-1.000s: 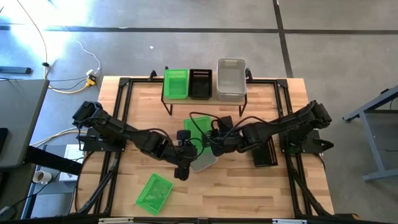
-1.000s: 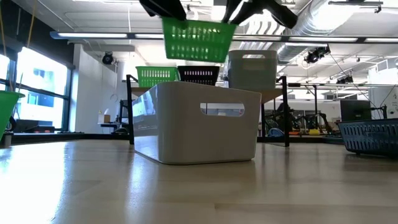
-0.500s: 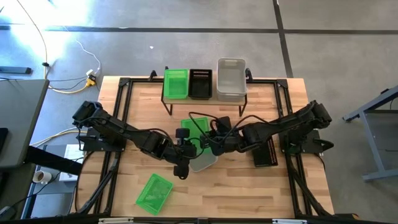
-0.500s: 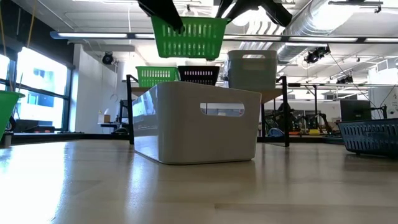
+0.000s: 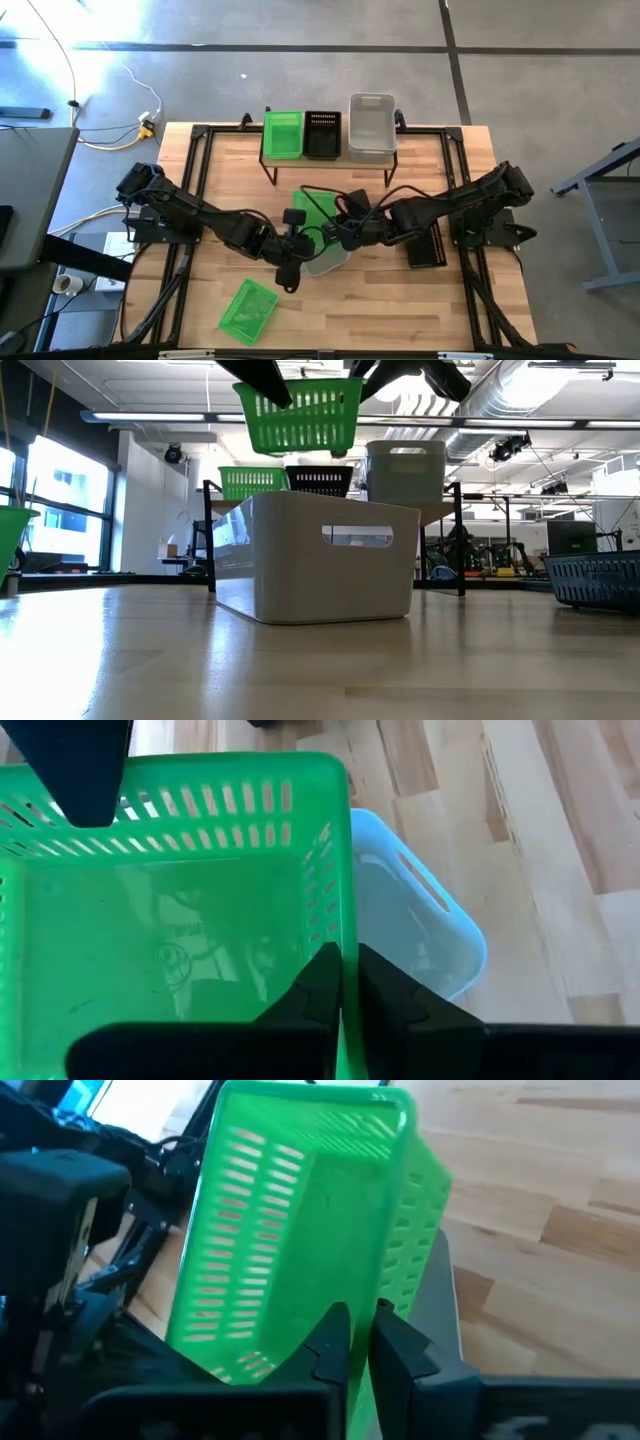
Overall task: Stack baskets on shelf by color
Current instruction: Stack the top green bin on top of the green bin on the shelf
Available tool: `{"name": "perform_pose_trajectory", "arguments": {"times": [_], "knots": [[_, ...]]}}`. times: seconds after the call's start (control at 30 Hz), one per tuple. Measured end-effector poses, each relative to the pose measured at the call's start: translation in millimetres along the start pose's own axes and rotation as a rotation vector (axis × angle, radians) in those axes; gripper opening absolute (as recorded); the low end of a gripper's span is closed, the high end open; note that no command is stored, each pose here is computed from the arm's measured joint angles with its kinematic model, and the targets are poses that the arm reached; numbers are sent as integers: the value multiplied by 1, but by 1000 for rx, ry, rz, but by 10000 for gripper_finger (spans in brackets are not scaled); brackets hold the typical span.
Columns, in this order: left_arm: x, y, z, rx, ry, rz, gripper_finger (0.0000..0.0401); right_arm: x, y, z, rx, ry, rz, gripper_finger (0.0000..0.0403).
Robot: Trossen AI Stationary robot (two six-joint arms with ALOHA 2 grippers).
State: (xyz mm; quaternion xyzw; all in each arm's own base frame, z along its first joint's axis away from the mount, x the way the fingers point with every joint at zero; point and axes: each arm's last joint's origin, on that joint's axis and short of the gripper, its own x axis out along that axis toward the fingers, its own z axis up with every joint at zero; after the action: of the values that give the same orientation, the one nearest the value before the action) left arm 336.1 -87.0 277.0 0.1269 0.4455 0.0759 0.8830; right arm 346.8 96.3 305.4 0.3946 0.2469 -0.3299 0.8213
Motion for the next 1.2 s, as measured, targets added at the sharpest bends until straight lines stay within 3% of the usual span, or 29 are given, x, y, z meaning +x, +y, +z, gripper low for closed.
{"name": "perform_pose_trajectory", "arguments": {"times": [0.33, 0.47, 0.8, 1.2], "knots": [[-2, 0, -4, 8, 31, -4, 3, -4, -2, 1, -97, 12, -4, 119], [-5, 1, -7, 4, 60, -2, 2, -15, -3, 9, -121, 8, 22, 144], [-41, 20, -6, -29, 11, 39, 2, -52, -11, 33, -212, -33, 83, 151], [-89, 79, -13, -31, -71, 194, 1, -72, -26, 57, -329, -60, 79, 151]]}}
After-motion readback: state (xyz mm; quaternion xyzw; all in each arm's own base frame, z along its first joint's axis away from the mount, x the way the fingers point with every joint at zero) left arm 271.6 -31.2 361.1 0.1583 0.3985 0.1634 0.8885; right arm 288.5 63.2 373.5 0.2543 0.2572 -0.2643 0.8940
